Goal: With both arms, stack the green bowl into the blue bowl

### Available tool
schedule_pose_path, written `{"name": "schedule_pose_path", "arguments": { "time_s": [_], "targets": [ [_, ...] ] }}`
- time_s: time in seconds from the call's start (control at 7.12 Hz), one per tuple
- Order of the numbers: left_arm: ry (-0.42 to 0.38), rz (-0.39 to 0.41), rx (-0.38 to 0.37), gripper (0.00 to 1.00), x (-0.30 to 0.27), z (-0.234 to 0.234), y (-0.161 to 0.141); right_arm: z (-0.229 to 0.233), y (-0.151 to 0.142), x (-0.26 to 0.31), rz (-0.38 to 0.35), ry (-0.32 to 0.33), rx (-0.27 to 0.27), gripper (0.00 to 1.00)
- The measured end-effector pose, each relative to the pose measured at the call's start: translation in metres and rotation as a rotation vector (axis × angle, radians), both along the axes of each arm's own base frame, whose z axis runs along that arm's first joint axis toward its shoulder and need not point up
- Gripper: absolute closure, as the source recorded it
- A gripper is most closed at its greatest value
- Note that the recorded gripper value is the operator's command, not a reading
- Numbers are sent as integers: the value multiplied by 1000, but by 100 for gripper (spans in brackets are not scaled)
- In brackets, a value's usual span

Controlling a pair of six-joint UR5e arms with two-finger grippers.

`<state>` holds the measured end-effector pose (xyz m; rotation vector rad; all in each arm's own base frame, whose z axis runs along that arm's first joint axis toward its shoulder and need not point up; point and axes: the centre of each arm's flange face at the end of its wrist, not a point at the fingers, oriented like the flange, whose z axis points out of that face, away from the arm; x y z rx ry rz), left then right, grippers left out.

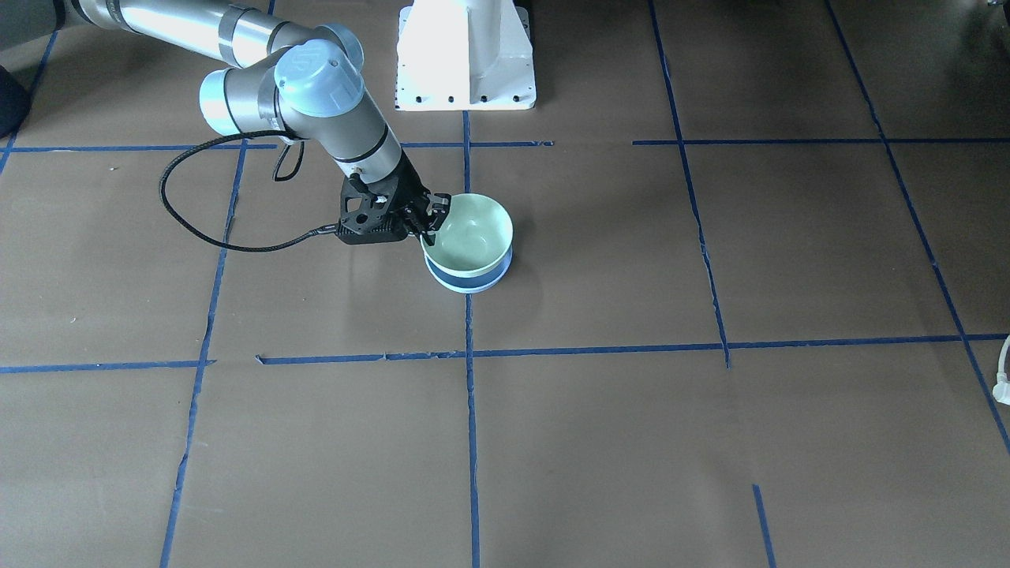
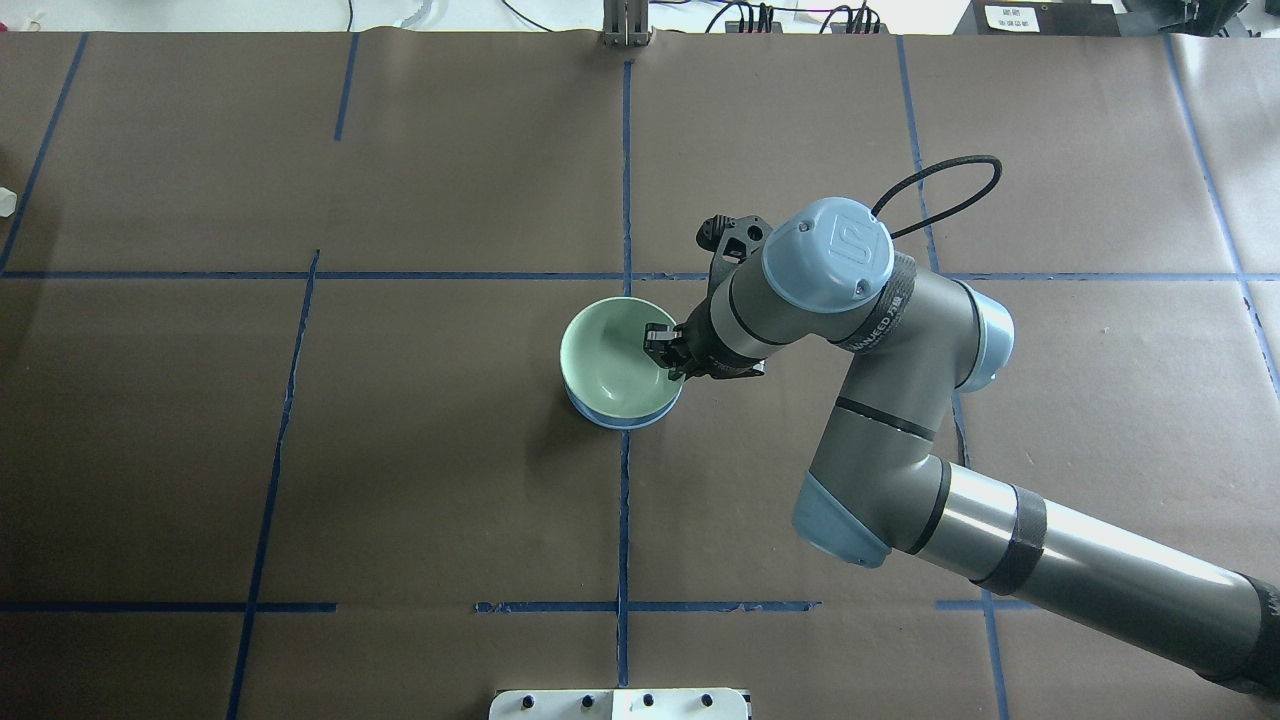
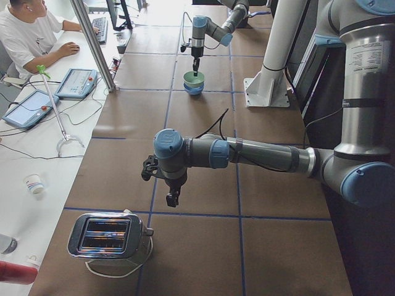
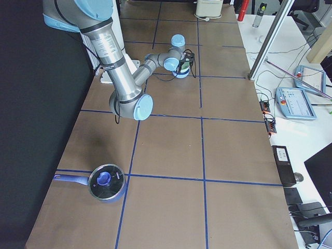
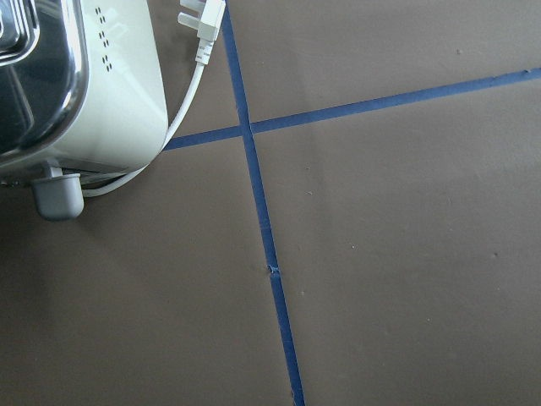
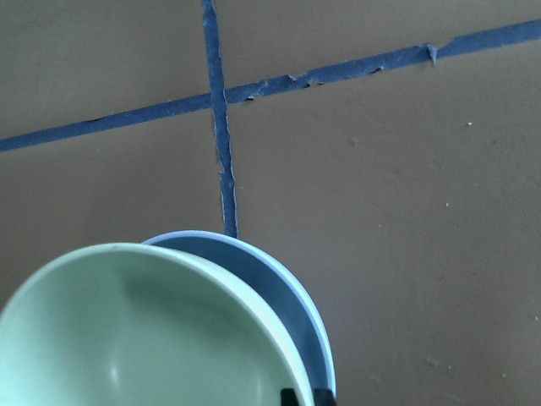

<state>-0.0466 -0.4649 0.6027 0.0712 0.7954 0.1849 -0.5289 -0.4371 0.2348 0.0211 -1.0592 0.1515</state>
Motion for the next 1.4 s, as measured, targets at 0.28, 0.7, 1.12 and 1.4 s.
{"name": "schedule_pose_path", "arguments": {
  "time_s": [0.28, 0.7, 1.12, 1.4],
  "targets": [
    [0, 0, -1, 0, 0, 0, 0, -1, 0, -2, 13, 0, -5, 0],
    [1, -2, -2, 0, 0, 0, 0, -15, -15, 14, 13, 2, -31, 0],
    [-4, -45, -47, 0, 0, 1, 1, 21, -92, 100, -80, 177, 9, 0],
    [-12, -54, -74, 0, -1, 10, 3, 101, -155, 234, -204, 257, 110, 0]
  ]
}}
